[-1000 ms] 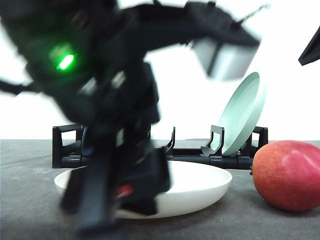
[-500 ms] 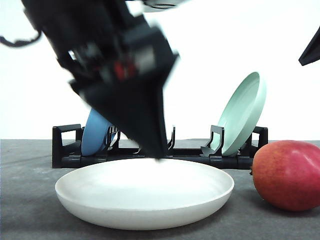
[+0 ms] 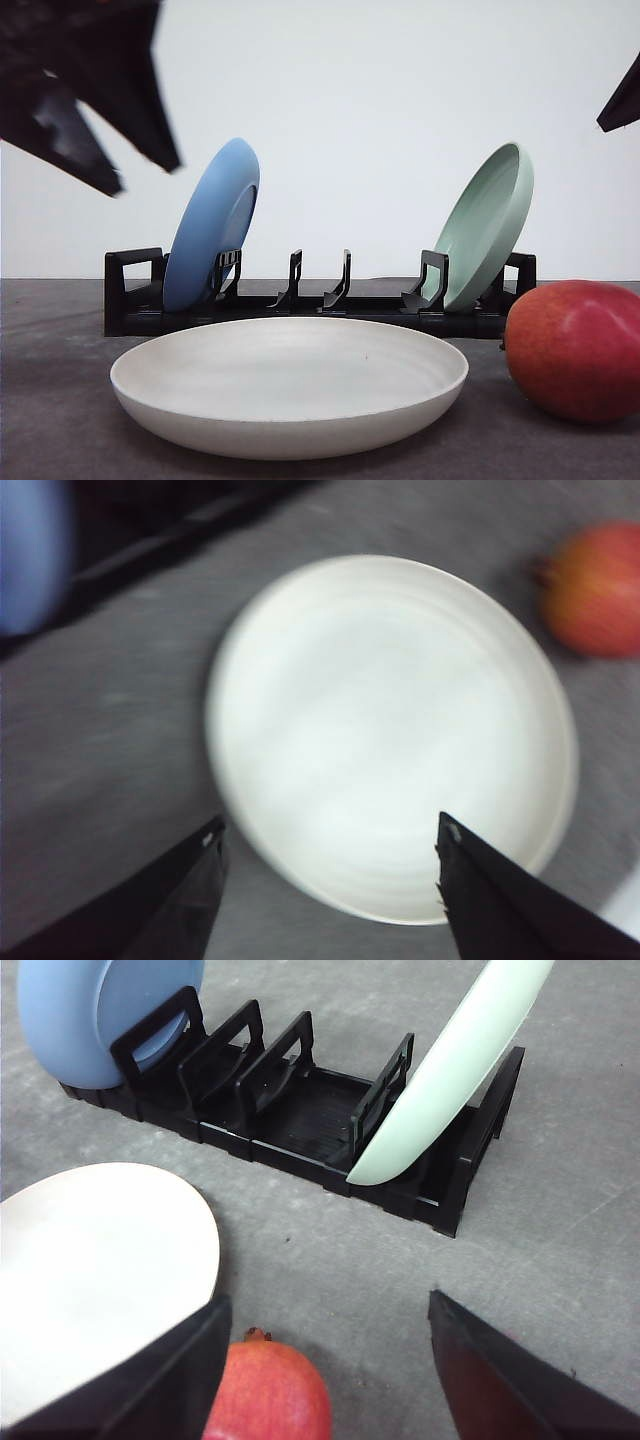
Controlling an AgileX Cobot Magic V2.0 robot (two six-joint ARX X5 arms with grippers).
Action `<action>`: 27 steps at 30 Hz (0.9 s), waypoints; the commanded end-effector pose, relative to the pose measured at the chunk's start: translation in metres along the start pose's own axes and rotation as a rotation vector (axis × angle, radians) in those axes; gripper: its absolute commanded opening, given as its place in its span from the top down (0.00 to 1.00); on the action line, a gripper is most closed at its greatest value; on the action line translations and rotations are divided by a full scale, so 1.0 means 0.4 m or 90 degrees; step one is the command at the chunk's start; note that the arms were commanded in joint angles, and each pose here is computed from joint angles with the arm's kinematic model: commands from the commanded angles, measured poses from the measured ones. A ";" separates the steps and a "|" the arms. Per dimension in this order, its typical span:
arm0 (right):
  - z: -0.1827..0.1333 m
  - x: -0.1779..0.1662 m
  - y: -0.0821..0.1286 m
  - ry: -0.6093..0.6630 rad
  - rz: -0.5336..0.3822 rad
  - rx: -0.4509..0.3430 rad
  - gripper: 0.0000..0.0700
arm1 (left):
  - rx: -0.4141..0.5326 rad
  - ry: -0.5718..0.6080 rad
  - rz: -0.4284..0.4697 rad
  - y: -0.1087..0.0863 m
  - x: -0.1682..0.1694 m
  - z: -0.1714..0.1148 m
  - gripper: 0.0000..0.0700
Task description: Place pomegranate in white plate
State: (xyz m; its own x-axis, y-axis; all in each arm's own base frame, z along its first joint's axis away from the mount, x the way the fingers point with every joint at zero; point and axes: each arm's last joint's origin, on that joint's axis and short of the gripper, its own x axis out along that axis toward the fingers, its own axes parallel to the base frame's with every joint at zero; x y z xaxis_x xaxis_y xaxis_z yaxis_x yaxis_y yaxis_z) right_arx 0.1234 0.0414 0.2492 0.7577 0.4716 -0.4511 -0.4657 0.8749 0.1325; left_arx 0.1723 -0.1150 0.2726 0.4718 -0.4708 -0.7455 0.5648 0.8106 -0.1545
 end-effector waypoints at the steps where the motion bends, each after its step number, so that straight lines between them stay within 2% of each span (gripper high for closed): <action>1: 0.012 -0.004 0.002 -0.009 0.000 -0.004 0.44 | -0.019 -0.030 0.012 0.019 -0.024 0.013 0.44; 6: 0.010 -0.004 0.002 -0.003 0.000 -0.002 0.44 | -0.082 -0.094 0.073 0.079 -0.084 0.004 0.44; 12: 0.010 -0.004 0.002 -0.003 0.002 -0.001 0.44 | -0.109 -0.193 0.127 0.116 -0.132 -0.025 0.44; 15: 0.010 -0.004 0.003 -0.003 0.005 0.003 0.44 | -0.116 -0.227 0.141 0.127 -0.139 -0.049 0.44; 19: 0.010 -0.004 0.003 -0.003 0.007 0.013 0.44 | -0.119 -0.253 0.122 0.135 -0.128 -0.084 0.44; 23: 0.010 -0.004 0.006 0.000 0.037 0.074 0.44 | -0.134 -0.245 0.125 0.141 -0.113 -0.114 0.44; 27: 0.003 -0.004 0.011 0.031 0.071 0.198 0.43 | -0.135 -0.235 0.125 0.141 -0.111 -0.120 0.44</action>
State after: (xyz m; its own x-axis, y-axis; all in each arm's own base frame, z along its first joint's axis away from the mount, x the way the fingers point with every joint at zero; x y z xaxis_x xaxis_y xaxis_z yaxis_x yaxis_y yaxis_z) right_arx 0.1203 0.0438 0.2470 0.6873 0.5568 -0.4664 -0.4418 0.8302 0.3400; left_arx 0.1499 -0.0313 0.2632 0.7832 -0.3554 -0.5101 0.3026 0.9347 -0.1865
